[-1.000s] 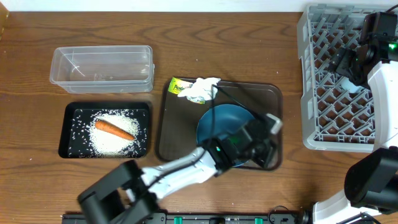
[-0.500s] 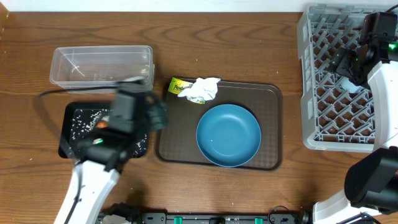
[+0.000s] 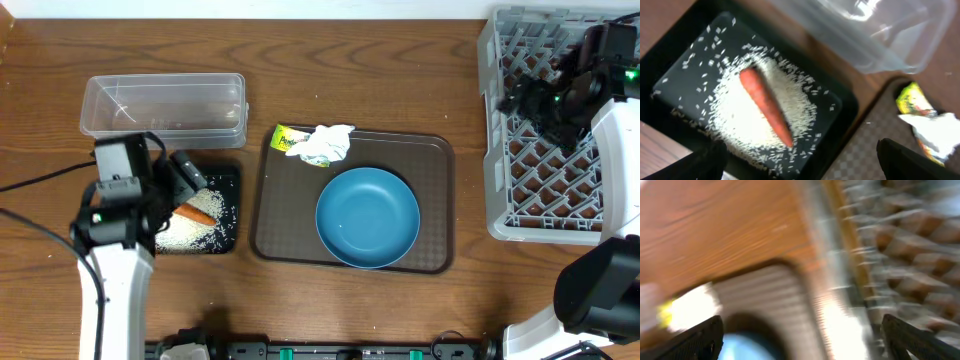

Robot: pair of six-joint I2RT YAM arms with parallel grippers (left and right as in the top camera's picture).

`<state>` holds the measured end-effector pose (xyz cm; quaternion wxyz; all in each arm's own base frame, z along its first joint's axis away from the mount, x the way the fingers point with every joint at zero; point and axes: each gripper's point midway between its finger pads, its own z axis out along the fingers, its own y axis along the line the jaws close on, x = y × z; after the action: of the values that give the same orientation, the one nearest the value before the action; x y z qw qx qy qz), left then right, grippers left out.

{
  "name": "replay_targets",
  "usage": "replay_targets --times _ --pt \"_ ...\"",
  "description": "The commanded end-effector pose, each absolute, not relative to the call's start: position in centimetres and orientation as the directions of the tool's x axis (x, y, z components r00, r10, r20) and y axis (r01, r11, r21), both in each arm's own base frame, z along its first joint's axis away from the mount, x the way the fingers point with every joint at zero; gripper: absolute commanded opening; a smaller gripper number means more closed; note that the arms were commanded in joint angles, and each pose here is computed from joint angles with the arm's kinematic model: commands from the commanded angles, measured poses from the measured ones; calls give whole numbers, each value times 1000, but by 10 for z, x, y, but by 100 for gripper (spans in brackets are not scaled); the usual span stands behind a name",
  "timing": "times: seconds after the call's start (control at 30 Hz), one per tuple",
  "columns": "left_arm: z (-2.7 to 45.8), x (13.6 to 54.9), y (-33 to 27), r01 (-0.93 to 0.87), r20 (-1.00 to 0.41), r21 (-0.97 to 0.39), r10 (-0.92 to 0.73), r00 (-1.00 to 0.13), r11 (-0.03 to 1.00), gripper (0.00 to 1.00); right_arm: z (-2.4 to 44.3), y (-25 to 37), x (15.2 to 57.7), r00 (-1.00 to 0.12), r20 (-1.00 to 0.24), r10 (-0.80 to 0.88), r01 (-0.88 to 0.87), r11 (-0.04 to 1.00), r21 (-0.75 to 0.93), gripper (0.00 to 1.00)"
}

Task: Sort waste into correct bins and load items into the dishwasher rack
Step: 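Reach the right gripper to the blue bowl and grasp its rim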

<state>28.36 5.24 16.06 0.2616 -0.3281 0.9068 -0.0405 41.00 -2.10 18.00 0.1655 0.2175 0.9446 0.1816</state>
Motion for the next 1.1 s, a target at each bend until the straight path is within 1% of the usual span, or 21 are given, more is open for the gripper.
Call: replay_targets --times 0.0,0.03,0.1,0.2,0.3,0.37,0.5,0.57,0.7,0.93,1.07 --pt "146 284 51 -587 -377 -260 -640 -670 767 99 216 63 404 -938 -245 246 3 711 703 99" --pt "141 283 51 -592 -359 -251 -642 -678 766 99 217 77 400 -946 -270 179 -66 711 700 99" --pt "134 283 51 -599 -335 -238 -644 -688 764 99 210 98 391 -956 -279 89 -124 740 661 99" --pt "124 283 51 -608 -305 -222 -646 -700 763 100 188 130 378 -963 -267 -40 -180 835 520 99" --pt "116 283 51 -613 -283 -210 -648 -707 761 100 174 159 368 -960 -259 -108 -203 904 376 99" --pt "113 283 51 -616 -272 -204 -648 -711 761 100 170 180 362 -953 -269 -138 -220 927 304 99" --pt "110 283 51 -618 -263 -198 -649 -714 760 100 172 241 337 -909 -313 -275 -366 886 284 99" --pt "110 283 51 -618 -262 -198 -649 -714 760 100 172 260 326 -885 -331 -328 -417 874 249 99" --pt "110 283 51 -618 -263 -198 -649 -714 760 100 164 284 305 -872 -330 -361 -433 883 180 99" --pt "110 283 51 -618 -262 -198 -649 -714 760 100 133 322 264 -854 -244 -460 -503 848 164 99" --pt "110 283 51 -618 -263 -198 -649 -714 760 100 105 326 255 -878 -188 -440 -462 882 95 99"
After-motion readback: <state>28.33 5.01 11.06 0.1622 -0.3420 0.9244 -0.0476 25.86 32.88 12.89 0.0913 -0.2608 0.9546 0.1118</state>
